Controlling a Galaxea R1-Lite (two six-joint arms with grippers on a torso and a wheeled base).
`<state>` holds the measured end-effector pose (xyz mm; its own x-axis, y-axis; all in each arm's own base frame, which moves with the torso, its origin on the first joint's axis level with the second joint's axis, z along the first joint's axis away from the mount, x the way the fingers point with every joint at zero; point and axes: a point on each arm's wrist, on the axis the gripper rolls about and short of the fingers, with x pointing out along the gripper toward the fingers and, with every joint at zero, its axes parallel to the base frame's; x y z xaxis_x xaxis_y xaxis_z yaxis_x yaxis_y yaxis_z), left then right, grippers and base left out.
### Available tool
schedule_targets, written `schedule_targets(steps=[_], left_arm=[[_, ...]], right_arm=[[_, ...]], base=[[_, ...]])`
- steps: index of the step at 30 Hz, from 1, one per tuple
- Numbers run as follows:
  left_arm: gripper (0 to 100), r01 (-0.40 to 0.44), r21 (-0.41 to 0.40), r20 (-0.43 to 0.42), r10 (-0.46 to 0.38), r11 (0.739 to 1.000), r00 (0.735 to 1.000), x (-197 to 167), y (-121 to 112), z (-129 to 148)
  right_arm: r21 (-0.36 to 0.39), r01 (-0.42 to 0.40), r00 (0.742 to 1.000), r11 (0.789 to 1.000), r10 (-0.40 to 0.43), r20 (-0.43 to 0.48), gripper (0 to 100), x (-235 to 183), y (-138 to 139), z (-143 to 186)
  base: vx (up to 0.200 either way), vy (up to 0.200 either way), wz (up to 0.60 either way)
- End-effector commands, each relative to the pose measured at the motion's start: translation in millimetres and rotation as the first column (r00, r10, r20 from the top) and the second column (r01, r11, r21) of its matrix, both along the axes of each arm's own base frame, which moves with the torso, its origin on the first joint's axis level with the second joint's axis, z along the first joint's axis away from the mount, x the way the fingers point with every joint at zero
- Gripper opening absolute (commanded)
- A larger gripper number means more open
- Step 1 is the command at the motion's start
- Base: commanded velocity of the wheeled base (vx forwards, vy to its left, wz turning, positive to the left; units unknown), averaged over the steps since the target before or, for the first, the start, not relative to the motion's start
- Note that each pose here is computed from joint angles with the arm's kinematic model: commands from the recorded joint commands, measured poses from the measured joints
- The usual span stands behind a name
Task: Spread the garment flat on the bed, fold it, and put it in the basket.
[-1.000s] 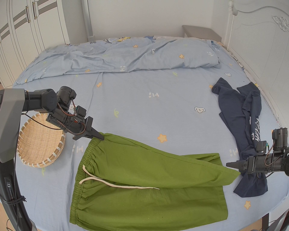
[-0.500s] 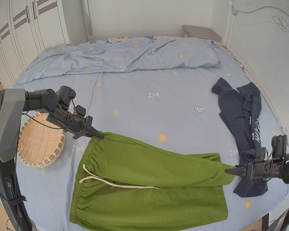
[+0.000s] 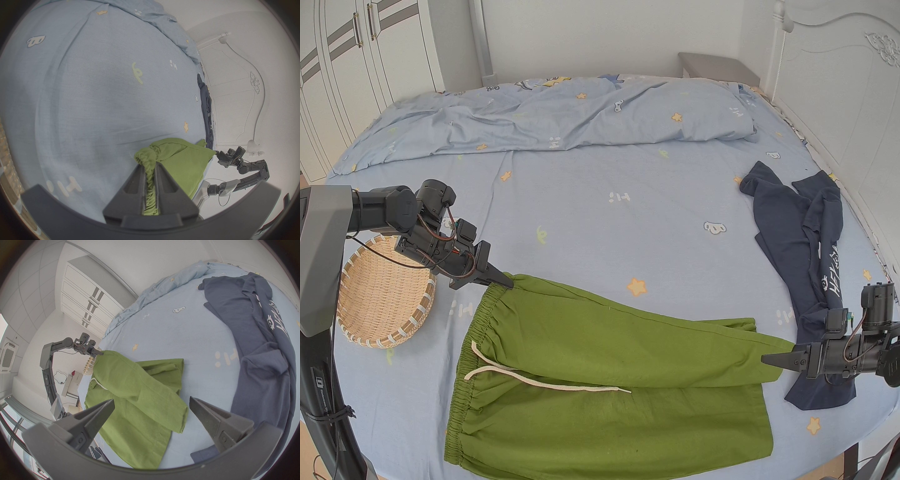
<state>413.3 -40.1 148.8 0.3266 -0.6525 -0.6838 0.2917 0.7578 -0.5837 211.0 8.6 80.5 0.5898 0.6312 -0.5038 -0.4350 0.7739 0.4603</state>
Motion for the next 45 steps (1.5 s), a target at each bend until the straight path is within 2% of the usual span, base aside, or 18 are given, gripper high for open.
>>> schedule_targets(steps=[1,2,7,18,22,24,28,29,31,39,45], left_arm=[[0,0.0,0.0,-0.002,0.0,1.0,1.0,0,0,0],[0,0.0,0.0,-0.002,0.0,1.0,1.0,0,0,0],[0,0.0,0.0,-0.002,0.0,1.0,1.0,0,0,0],[0,-0.003,0.0,-0.006,0.003,1.0,1.0,-2,1,0],[0,-0.007,0.0,-0.006,0.007,1.0,1.0,-4,3,3],[0,-0.013,0.0,-0.006,0.013,1.0,1.0,-4,5,4],[0,-0.021,-0.004,0.011,0.021,1.0,1.0,-6,9,10],[0,-0.021,-0.004,0.011,0.021,1.0,1.0,-6,9,10],[0,-0.028,-0.008,0.027,0.028,1.0,0.999,-12,12,18],[0,-0.07,-0.014,0.101,0.071,0.997,0.992,-28,30,40],[0,-0.083,-0.014,0.11,0.084,0.996,0.99,-33,35,44]], right_arm=[[0.009,-0.006,1.0,1.0,0.006,-0.008,100,0,0,-3],[0.013,-0.008,1.0,1.0,0.008,0.002,0,1,-1,-2],[0.014,-0.002,1.0,1.0,0.002,-0.015,0,4,-2,-7],[0.016,0.007,1.0,1.0,-0.007,0.019,0,6,-5,-1],[0.023,-0.003,0.988,1.0,-0.001,0.155,0,-6,-1,35],[0.03,-0.009,0.985,1.0,0.004,0.173,0,-11,1,46],[0.036,-0.061,0.977,0.997,0.052,0.205,0,-32,12,88],[0.036,-0.061,0.977,0.997,0.052,0.205,0,-32,12,88],[0.034,-0.083,0.971,0.996,0.073,0.23,0,-39,15,112],[0.034,-0.118,0.963,0.992,0.106,0.249,0,-39,21,136],[0.03,-0.124,0.957,0.992,0.111,0.267,0,-36,24,141]], base=[[0.0,0.0,0.0],[0.0,0.0,0.0],[0.0,0.0,0.0],[0.0,0.0,0.0],[0.0,0.0,0.0],[0.0,0.0,0.0],[0.0,0.0,0.0],[0.0,0.0,0.0],[0.0,0.0,0.0],[0.0,0.0,0.0],[0.0,0.0,0.0]])
